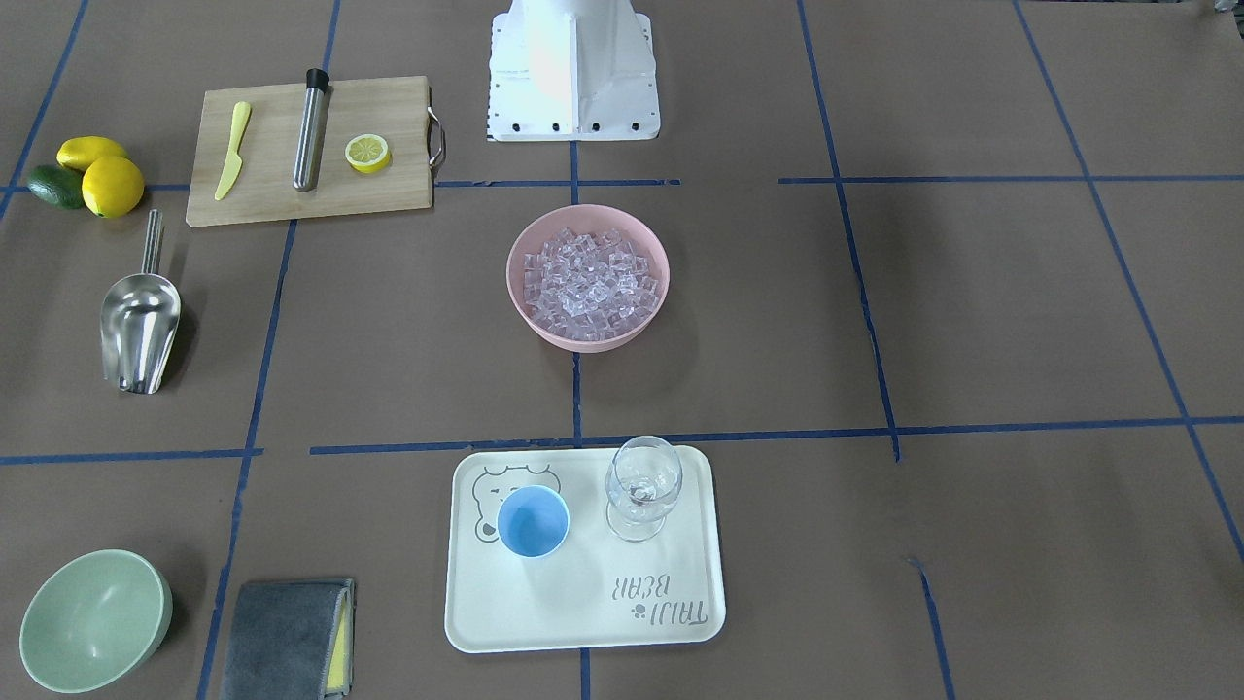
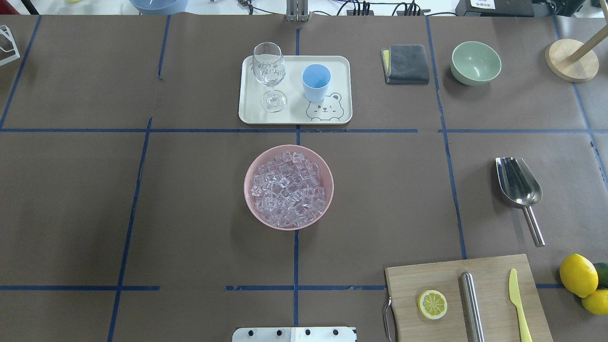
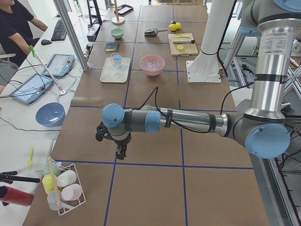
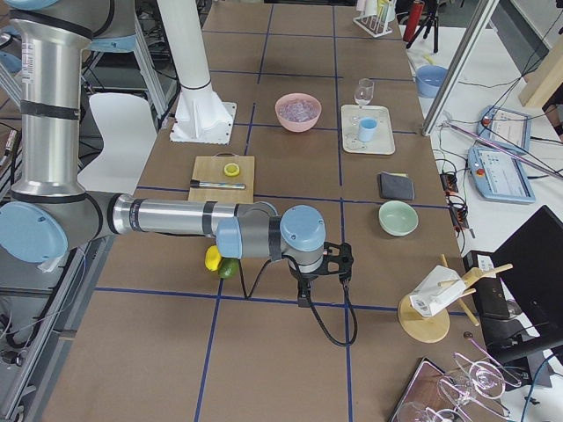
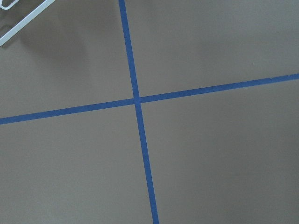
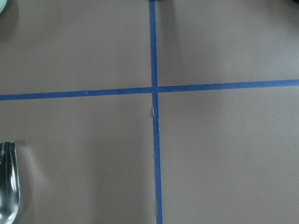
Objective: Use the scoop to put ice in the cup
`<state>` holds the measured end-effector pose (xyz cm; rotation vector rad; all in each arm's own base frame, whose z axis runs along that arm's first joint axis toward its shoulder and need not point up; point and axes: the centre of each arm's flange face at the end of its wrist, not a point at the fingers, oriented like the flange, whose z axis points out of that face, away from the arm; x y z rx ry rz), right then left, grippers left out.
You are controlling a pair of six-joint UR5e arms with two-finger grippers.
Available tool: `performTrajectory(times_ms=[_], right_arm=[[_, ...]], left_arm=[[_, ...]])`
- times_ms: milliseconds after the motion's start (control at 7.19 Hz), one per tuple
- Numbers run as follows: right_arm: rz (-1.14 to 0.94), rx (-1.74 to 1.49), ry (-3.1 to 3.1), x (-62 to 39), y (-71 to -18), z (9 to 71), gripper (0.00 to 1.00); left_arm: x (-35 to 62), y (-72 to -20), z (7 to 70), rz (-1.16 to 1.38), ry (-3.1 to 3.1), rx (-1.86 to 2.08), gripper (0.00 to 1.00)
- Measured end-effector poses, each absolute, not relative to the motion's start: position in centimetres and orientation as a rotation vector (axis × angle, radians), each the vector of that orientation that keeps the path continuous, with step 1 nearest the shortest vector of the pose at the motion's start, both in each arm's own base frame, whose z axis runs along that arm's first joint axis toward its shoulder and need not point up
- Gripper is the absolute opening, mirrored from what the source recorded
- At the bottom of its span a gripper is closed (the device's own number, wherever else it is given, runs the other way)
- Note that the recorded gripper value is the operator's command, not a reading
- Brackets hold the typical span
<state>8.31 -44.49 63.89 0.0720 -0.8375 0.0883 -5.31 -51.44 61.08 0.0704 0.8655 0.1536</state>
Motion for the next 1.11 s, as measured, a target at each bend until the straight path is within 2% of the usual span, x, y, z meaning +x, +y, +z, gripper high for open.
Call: performTrajectory(times_ms=[556, 1112], right_arm=[[0.086, 0.079, -0.836, 8.3, -44.6, 63.5, 1.00], [0.074, 0.110, -0.834, 8.2, -45.1, 61.6, 1.00]], left_arm=[[-5.2, -52.1, 58.5, 0.183, 0.863, 0.123, 1.00], [-0.4, -54.3, 51.1, 0.400, 0.852, 0.382, 1.00]])
